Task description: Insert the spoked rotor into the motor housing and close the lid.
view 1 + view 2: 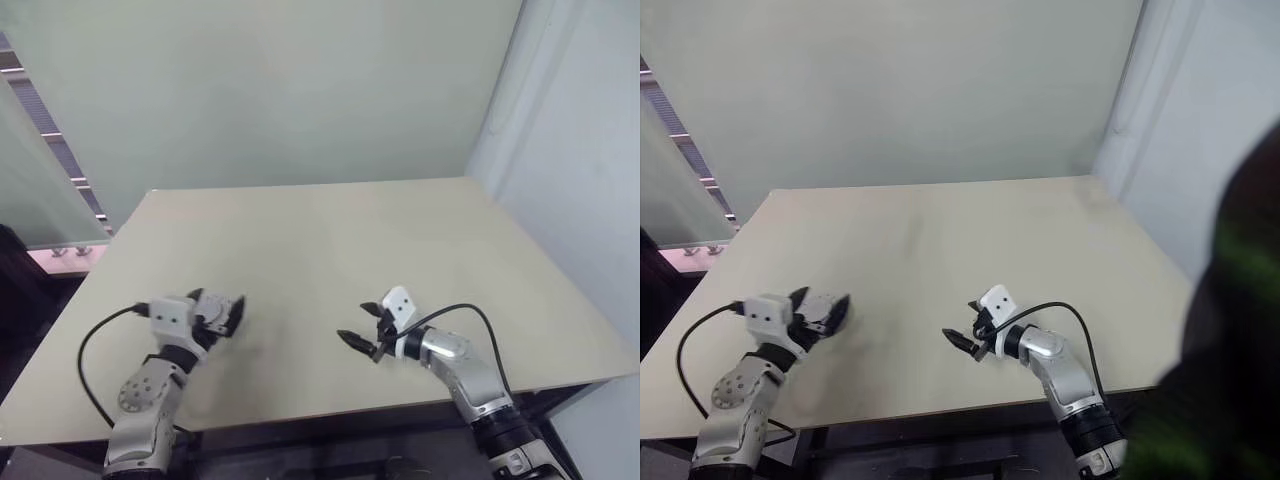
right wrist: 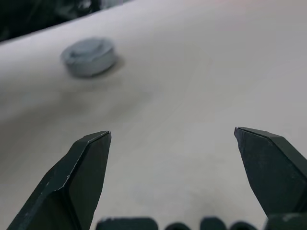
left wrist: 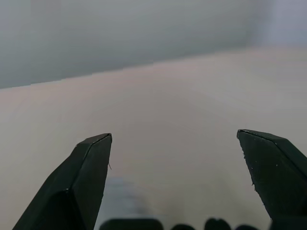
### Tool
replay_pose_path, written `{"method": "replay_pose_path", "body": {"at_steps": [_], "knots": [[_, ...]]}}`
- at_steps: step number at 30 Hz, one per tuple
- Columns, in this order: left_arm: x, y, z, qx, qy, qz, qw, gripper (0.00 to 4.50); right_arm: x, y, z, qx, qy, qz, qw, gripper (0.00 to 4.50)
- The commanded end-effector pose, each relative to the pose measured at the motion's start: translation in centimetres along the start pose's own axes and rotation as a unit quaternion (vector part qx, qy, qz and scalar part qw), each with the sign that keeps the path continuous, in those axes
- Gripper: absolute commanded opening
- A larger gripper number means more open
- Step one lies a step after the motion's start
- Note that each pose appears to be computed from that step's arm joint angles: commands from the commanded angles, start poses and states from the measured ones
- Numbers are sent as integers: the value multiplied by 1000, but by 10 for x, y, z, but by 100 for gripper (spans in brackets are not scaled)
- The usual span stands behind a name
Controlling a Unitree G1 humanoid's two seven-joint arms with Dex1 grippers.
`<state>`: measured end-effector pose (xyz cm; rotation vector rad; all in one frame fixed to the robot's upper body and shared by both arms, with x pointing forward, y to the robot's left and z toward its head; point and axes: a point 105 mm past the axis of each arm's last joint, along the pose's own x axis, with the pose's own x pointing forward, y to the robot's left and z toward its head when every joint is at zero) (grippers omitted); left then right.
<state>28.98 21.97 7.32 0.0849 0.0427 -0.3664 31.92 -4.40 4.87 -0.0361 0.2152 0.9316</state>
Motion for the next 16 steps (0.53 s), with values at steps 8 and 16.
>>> {"method": "replay_pose_path", "body": {"at_steps": [8,16], "knots": [[-3,-44,19,-9,-1,-100,995,447,-31,-5,7,7,-23,-65,998,450],[2,-47,10,-22,12,-97,995,447,-50,-13,-5,7,2,-96,995,450]]}}
